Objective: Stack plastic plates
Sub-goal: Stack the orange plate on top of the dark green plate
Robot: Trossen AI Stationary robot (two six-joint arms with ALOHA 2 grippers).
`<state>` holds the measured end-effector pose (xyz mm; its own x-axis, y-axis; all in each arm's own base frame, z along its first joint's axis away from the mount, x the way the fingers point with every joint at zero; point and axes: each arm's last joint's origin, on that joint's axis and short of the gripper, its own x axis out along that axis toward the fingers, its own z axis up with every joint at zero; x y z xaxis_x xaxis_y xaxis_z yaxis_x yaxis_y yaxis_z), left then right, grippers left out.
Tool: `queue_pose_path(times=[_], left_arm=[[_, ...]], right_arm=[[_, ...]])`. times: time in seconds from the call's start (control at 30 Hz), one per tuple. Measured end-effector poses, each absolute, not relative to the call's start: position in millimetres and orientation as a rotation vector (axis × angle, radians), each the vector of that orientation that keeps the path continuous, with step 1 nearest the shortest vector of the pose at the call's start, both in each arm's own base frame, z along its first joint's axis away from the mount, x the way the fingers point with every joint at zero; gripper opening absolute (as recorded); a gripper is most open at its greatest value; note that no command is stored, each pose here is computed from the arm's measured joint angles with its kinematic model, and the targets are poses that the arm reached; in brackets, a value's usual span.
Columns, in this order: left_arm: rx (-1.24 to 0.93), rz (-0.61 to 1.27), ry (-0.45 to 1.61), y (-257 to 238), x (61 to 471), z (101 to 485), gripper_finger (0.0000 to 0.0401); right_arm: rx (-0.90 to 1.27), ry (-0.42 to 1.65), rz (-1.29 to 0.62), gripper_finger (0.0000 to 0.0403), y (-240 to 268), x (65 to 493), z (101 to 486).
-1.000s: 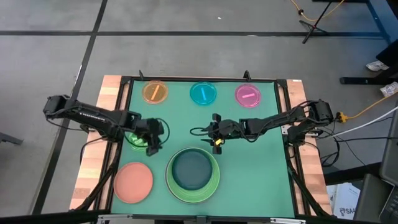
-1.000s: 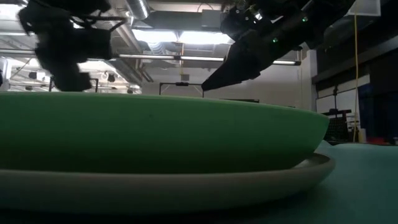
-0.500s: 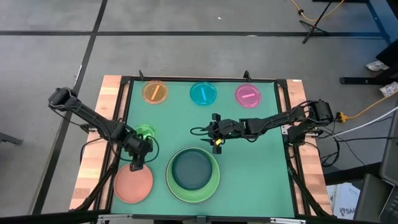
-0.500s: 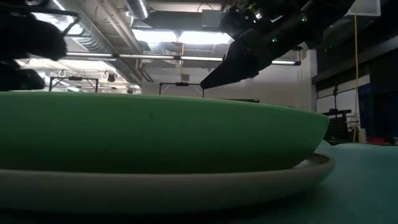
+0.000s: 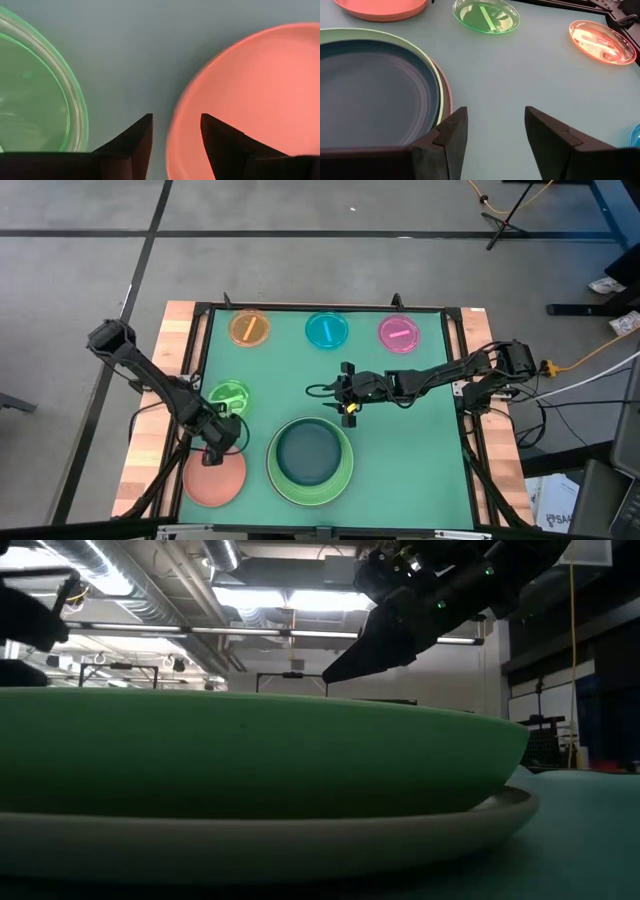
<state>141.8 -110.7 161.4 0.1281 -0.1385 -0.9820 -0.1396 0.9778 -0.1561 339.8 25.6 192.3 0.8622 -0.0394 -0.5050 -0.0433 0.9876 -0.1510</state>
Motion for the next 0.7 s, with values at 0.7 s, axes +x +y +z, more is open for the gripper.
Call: queue_pose_path(times=[0.7], left_arm=[[-0.181, 0.034, 1.546, -117.6, 151.3, 136.8, 0.0095]], right_arm=[[-0.155, 0.529, 0.001, 0.0186, 25.8, 339.9, 192.5]])
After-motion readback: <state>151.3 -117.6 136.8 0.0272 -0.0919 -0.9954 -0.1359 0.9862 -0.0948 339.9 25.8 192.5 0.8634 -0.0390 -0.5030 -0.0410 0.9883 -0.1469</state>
